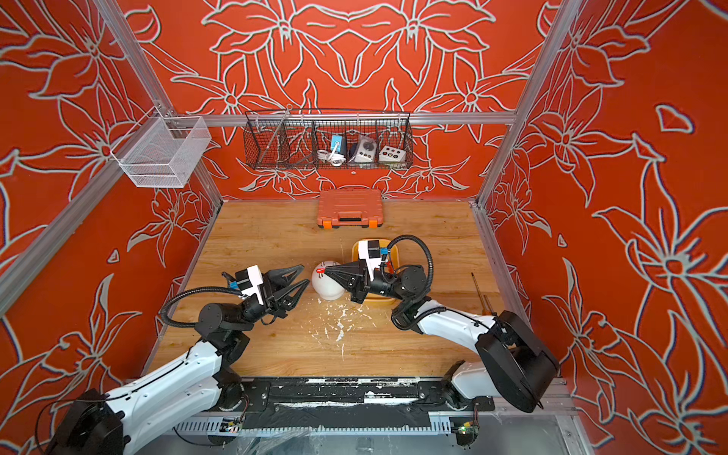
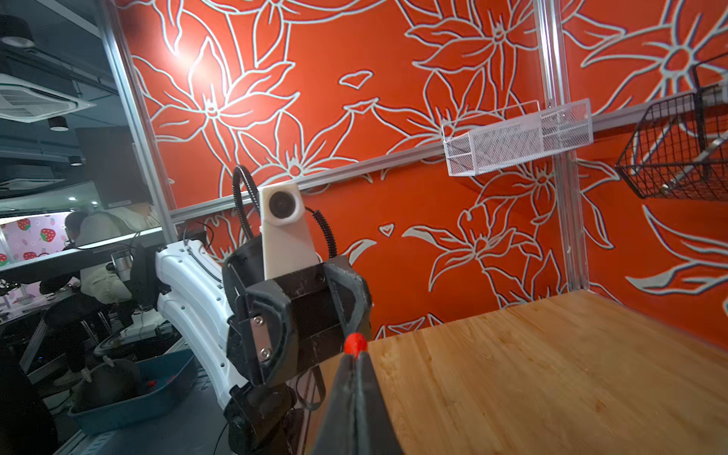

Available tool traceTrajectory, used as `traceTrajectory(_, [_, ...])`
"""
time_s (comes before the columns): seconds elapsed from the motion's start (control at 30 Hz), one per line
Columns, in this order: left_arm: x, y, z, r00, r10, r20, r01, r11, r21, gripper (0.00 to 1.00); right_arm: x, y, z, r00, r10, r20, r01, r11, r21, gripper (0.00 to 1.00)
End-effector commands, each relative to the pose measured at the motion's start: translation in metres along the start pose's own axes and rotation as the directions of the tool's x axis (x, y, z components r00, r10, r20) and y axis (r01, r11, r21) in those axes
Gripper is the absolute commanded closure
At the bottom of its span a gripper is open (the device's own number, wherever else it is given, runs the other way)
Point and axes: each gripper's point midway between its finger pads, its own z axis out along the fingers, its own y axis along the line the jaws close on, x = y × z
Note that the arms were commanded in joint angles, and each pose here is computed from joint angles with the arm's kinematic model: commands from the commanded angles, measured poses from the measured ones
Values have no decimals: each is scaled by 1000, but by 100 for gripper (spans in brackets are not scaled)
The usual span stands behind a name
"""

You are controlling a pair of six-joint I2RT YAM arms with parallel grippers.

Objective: Cover the protruding screws with screw protection sleeves
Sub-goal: Pick up the screw protection sleeve from the storage box.

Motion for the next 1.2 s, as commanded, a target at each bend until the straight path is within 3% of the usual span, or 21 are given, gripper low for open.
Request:
traceTrajectory(0.0, [-32,-14,6,994,22,105,-32,996,88,58,-32,14,7,995,-39,93,44,998,-52,100])
traceTrajectory(0.4, [-34,-19,22,996,13,85,-27,985,171,61,-37,22,12,993,-41,110,49,997,-67,100])
traceTrajectory(1.17, [-22,-13,24,998,-5,57,-4,988,153,68,-34,26,24,994,-23,103,33,994,-101,100])
